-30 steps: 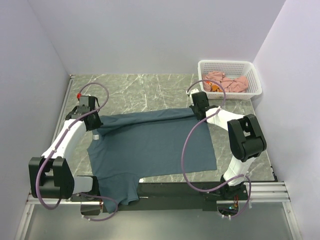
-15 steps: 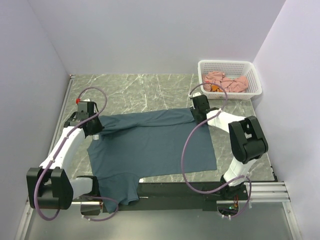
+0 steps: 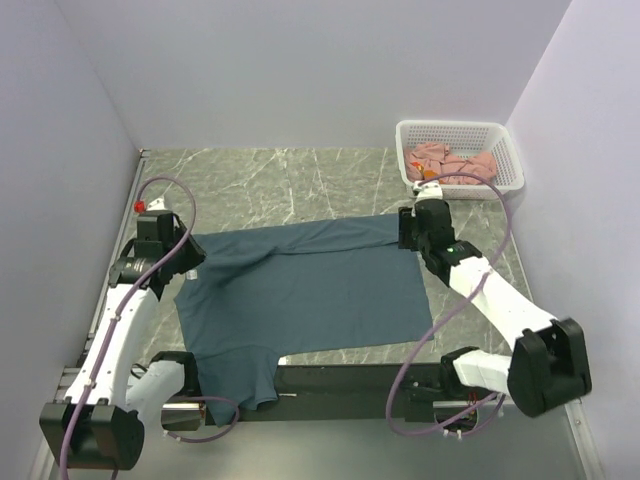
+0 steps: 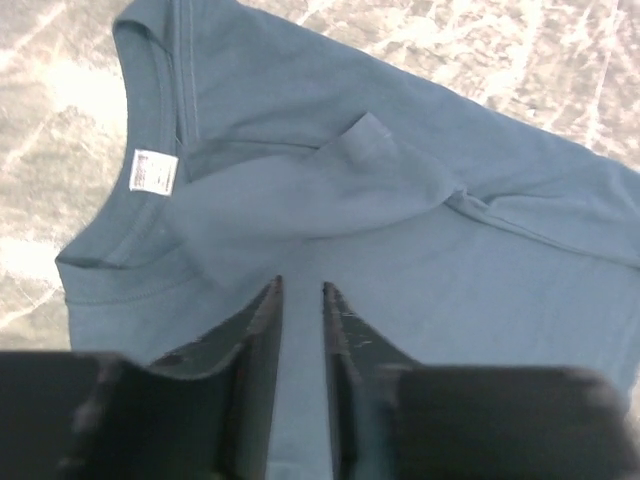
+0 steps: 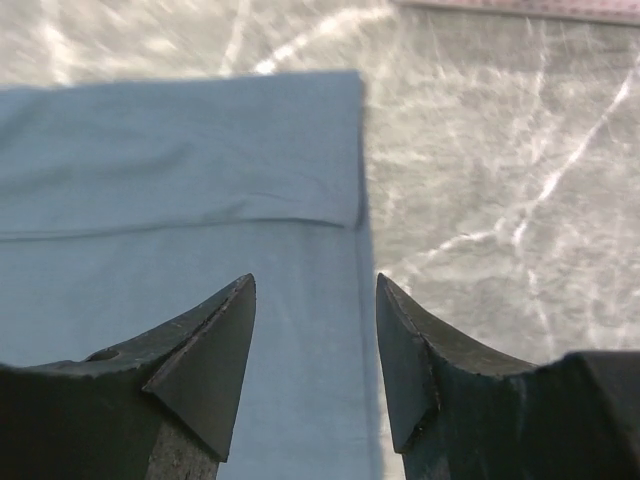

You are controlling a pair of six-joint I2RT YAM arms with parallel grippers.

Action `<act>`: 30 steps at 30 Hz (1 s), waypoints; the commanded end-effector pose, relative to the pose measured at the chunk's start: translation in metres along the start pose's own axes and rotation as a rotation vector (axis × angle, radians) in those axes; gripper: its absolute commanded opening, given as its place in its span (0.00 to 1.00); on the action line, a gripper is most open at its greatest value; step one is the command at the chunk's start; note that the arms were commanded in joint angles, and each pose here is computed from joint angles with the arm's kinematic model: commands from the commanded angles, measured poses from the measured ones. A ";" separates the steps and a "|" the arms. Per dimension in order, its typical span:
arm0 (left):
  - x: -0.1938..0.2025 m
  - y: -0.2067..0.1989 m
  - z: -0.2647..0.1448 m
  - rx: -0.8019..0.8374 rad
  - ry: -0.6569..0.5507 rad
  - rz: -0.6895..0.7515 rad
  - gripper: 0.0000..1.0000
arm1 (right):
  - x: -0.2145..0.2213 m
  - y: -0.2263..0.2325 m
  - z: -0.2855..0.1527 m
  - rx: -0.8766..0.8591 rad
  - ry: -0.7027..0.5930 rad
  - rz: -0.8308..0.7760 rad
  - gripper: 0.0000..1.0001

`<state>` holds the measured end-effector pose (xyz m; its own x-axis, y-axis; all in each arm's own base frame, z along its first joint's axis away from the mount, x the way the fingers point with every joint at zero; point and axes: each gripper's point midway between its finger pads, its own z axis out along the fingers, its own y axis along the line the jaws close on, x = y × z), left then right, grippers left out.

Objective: Fold and stack the t-shirts
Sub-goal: Fold the tshirt

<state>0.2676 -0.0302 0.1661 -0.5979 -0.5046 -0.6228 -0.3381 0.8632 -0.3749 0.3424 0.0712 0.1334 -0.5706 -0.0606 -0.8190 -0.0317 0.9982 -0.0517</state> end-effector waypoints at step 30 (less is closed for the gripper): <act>-0.072 0.061 0.140 -0.333 -0.085 -0.086 0.59 | -0.014 -0.010 0.088 -0.103 0.115 0.421 0.68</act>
<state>0.3587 0.0475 0.0700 -0.5561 -0.5944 -0.5810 -0.6350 0.7548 -0.1645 0.4008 0.0590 0.0828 -0.6733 0.2852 -0.6822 0.1449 0.9556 0.2564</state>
